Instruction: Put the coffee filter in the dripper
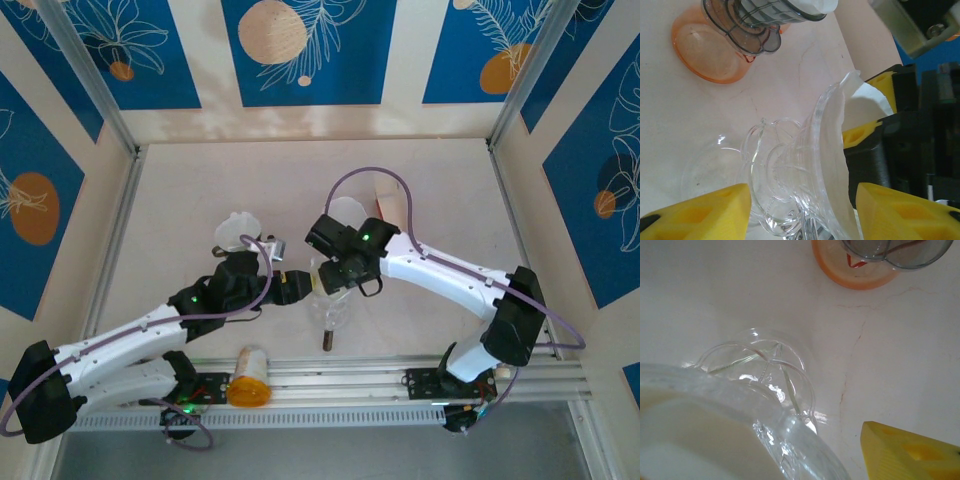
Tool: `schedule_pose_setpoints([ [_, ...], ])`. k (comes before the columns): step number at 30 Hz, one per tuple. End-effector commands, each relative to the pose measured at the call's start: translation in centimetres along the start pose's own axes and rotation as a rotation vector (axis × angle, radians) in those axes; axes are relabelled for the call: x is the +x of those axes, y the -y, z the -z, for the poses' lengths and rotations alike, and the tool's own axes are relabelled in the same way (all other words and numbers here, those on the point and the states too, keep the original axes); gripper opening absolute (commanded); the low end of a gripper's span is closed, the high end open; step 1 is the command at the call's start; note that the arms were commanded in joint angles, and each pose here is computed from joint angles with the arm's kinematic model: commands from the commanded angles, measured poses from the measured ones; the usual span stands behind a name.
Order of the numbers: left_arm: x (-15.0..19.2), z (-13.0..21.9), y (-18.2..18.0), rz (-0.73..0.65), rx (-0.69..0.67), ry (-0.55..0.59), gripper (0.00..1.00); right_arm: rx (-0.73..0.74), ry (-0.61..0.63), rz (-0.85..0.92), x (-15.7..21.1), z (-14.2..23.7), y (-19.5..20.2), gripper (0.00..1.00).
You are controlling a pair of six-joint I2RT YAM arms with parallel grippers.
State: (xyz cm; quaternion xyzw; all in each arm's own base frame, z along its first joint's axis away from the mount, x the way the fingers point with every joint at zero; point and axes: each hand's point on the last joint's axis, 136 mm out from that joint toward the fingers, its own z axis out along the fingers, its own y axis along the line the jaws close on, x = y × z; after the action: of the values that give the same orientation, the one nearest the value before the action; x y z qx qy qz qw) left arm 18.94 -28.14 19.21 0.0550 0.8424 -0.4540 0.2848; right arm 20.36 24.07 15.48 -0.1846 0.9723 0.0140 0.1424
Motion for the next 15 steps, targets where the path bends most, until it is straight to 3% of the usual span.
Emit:
schedule_pose_setpoints([
  [1, 0.2, -0.1, -0.7, 0.018, -0.015, -0.001, 0.58, -0.01, -0.027, -0.01, 0.4, -1.1, -0.3, 0.65],
  [10, 0.1, 0.1, -0.6, 0.025, -0.009, 0.004, 0.59, 0.025, -0.045, 0.007, 1.0, -2.3, -0.3, 0.64],
  [15, -0.3, 0.5, -0.1, 0.02, 0.015, 0.029, 0.69, 0.038, -0.05, 0.012, 1.2, -2.7, -0.3, 0.64],
])
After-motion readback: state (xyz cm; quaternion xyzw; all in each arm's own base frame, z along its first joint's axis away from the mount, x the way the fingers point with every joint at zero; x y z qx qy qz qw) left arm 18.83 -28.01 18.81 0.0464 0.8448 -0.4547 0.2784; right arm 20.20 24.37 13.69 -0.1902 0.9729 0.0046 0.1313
